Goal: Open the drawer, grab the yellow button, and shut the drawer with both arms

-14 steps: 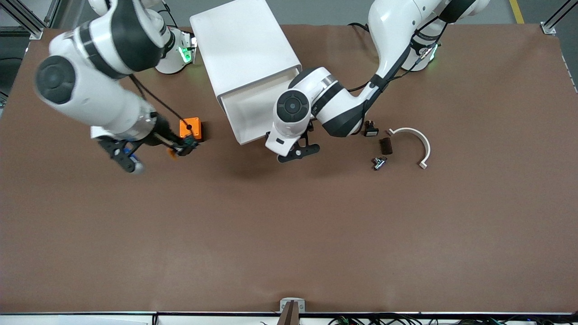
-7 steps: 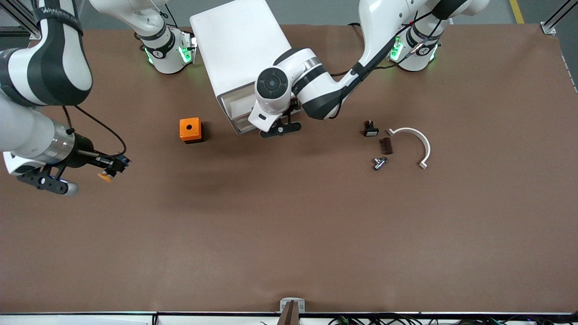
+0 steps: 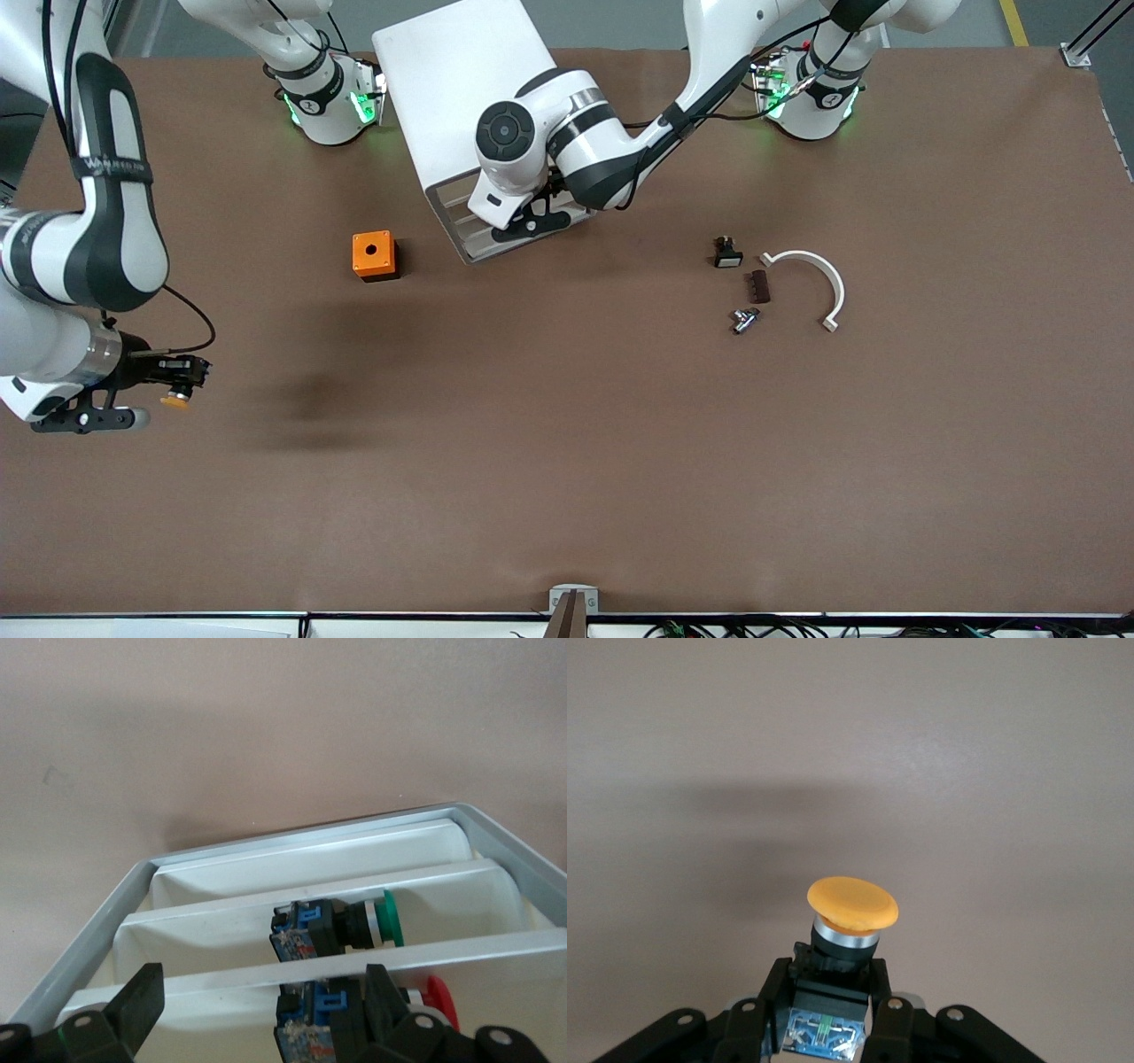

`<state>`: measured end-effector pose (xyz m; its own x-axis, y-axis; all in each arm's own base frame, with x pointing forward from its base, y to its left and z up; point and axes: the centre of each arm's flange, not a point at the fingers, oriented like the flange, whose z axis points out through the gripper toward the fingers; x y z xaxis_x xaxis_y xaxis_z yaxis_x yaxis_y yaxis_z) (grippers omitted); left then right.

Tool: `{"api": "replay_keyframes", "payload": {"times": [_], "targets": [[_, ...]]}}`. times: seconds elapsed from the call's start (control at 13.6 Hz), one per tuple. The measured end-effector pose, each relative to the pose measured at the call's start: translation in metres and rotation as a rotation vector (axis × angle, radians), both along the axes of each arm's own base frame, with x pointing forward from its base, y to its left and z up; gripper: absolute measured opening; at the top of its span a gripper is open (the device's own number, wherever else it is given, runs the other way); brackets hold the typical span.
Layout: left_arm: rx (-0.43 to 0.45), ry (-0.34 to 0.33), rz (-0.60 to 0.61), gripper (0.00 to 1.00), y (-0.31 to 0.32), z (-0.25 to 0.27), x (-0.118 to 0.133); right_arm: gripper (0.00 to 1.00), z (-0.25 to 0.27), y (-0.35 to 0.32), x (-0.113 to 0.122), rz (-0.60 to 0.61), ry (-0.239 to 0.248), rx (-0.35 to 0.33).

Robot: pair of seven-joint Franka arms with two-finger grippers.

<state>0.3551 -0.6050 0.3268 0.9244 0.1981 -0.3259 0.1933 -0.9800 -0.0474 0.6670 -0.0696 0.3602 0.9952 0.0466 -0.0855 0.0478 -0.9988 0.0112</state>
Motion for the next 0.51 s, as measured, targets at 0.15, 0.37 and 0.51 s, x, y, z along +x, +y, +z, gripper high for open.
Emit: {"api": "replay_keyframes", "payload": {"times": [0.15,0.37,0.51], "targets": [[0.007,-0.003,0.012,1.00,-0.001,0.000,-0.001,0.39,-0.037,-0.012,0.003,0.022,0.023,0.019],[0.014,-0.004,0.035,1.00,0.001,0.000,0.001,0.39,-0.082,-0.027,0.006,0.077,0.026,0.052],[0.010,-0.018,0.081,1.00,0.013,0.007,0.024,0.39,-0.106,-0.029,0.008,0.092,0.022,0.052]]}}
